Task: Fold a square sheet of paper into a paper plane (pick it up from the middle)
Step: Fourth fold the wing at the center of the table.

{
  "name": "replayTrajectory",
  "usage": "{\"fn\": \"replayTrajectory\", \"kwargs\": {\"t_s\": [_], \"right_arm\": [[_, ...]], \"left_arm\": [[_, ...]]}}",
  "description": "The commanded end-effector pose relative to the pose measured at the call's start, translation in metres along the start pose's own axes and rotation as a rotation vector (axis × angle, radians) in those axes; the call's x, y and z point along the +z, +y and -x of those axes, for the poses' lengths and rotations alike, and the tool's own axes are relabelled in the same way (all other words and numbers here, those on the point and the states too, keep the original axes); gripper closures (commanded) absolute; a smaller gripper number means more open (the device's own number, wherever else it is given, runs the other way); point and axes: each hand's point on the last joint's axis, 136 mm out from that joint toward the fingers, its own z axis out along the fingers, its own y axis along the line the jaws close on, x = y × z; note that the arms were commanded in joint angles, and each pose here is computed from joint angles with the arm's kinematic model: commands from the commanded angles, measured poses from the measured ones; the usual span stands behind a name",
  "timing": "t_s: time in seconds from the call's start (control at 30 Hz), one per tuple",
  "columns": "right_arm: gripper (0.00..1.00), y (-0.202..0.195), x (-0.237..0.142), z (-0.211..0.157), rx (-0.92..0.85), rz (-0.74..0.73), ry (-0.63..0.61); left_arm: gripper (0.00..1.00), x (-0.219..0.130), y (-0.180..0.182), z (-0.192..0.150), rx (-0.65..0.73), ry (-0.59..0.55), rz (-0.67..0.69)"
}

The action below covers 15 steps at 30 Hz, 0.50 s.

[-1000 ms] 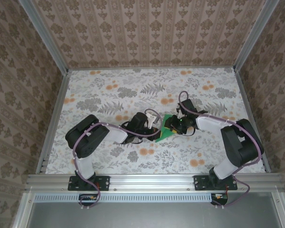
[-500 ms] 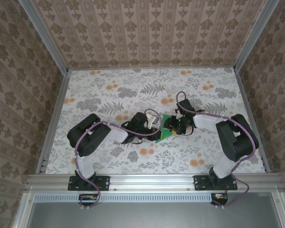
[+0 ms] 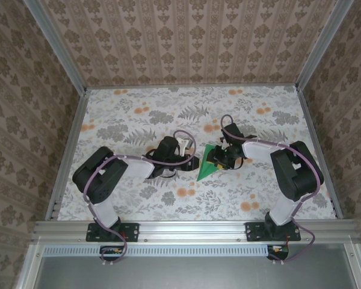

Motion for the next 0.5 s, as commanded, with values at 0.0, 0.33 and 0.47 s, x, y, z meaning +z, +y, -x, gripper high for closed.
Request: {"fn": "replayTrajectory", "kwargs": {"t_s": [0.0, 0.33, 0.47], "right_arm": [[0.54, -0.055, 0.013, -0.016, 0.047, -0.233, 0.049], [0.5, -0.07, 0.019, -0.021, 0.104, -0.304, 0.079], [0.49, -0.075, 0.022, -0.024, 0.126, -0.323, 0.087]], "left_arm": [[0.73, 0.0, -0.01, -0.002, -0.019, 0.012, -0.035], [0.76, 0.018, -0.029, -0.008, 0.009, 0.059, -0.111], [0.77, 0.023, -0.027, -0.008, 0.005, 0.067, -0.107]]}}
